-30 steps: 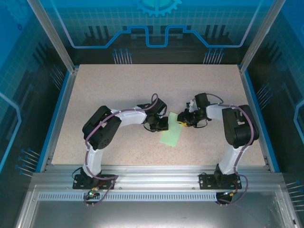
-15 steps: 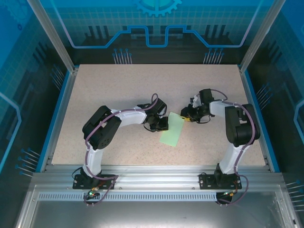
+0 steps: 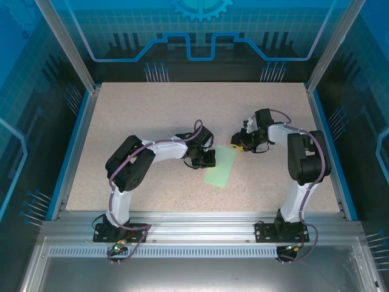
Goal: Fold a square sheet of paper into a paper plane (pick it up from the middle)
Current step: Fold the square sheet of paper in half at the center of the table, then rotate the square sheet of paper at the center of the table.
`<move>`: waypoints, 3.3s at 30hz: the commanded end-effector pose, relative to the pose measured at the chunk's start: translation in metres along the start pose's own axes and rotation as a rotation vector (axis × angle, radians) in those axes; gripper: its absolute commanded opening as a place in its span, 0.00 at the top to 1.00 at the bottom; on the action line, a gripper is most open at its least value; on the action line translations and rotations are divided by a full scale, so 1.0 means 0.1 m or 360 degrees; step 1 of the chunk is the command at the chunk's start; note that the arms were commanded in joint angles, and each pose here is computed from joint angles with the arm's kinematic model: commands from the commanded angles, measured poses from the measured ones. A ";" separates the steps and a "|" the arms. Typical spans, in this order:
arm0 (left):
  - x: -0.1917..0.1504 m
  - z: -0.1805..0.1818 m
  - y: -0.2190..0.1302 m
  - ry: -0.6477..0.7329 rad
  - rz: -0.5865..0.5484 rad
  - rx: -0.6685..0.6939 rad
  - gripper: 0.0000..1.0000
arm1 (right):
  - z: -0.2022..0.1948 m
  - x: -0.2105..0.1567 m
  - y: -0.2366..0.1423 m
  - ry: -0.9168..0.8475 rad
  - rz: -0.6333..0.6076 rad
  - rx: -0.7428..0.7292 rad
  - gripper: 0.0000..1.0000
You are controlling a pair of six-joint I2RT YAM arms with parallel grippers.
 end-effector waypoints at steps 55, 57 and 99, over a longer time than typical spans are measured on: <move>-0.34 0.50 -1.00 -0.0231 -0.0457 0.0118 0.71 | 0.61 -0.58 0.33 -0.0414 0.0216 -0.0749 0.39; -0.34 0.50 -1.00 -0.0231 -0.0455 0.0120 0.71 | 0.55 -0.58 0.22 -0.0397 0.0174 -0.0889 0.39; -0.35 0.50 -0.97 -0.0219 -0.0419 0.0106 0.68 | 0.75 -0.49 0.23 -0.0464 0.0164 -0.0783 0.32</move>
Point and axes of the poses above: each hand's point on the last joint's axis, 136 mm out from that joint toward the fingers, its own y axis out along the fingers, its own z axis along the line the jaws close on, x = y × z, the point moved 8 cm from there along -y, back along the fingers, and after that the axes turned 5 degrees about -y, right-handed, at the moved point
